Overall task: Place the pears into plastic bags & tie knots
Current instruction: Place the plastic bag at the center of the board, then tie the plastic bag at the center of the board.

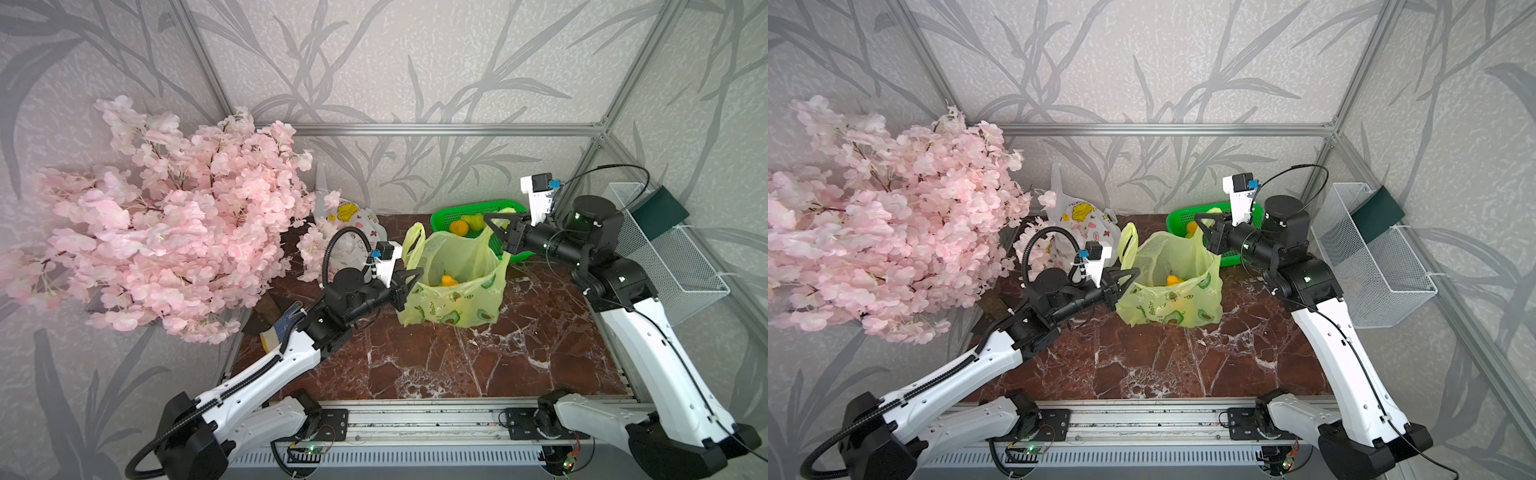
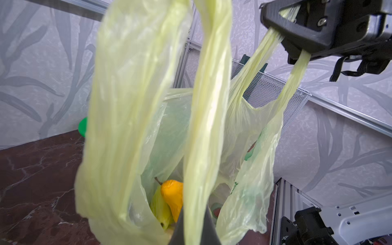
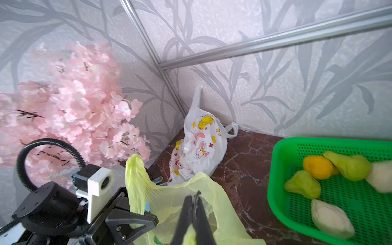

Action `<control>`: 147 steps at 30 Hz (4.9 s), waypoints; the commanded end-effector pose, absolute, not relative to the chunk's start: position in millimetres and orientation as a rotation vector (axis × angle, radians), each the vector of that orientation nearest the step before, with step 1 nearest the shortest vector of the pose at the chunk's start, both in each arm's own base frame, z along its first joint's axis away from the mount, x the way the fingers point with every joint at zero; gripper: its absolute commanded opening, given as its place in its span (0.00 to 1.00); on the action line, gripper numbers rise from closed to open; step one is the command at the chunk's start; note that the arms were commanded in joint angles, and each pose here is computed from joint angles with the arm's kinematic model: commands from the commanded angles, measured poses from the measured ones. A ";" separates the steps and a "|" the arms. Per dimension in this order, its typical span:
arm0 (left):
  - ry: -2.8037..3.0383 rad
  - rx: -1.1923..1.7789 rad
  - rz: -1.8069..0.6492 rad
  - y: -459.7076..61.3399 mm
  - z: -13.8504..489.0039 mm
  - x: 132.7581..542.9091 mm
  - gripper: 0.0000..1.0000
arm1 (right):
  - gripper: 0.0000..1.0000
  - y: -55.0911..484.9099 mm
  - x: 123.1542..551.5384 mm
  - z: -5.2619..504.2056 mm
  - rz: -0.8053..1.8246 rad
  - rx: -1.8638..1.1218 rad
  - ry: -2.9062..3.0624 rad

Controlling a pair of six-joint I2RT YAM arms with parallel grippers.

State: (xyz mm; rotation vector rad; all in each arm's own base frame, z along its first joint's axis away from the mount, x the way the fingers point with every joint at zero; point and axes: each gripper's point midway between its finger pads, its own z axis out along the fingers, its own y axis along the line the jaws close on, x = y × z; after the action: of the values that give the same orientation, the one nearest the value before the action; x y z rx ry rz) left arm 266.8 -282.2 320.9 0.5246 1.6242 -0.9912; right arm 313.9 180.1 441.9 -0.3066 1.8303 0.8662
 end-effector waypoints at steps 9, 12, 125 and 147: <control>1.627 0.449 -1.002 -301.9 278.4 294.7 0.00 | 0.52 123.7 329.9 380.9 0.488 -0.221 2.125; 1.627 0.488 -0.970 -298.1 273.5 290.5 0.00 | 0.68 123.9 315.9 403.7 0.233 -0.336 2.097; 1.720 0.544 -1.026 -251.6 274.3 337.9 0.00 | 0.69 162.6 452.8 275.0 0.831 -0.275 1.818; 2.130 0.767 -1.129 -275.8 257.0 340.5 0.00 | 0.00 220.1 325.2 296.8 0.380 -0.856 1.789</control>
State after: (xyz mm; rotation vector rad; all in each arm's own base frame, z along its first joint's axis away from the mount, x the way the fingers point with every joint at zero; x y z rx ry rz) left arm 358.1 -268.6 283.1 0.6275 1.9984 -1.0395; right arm 340.6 228.5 302.0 -0.7271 1.7746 0.5554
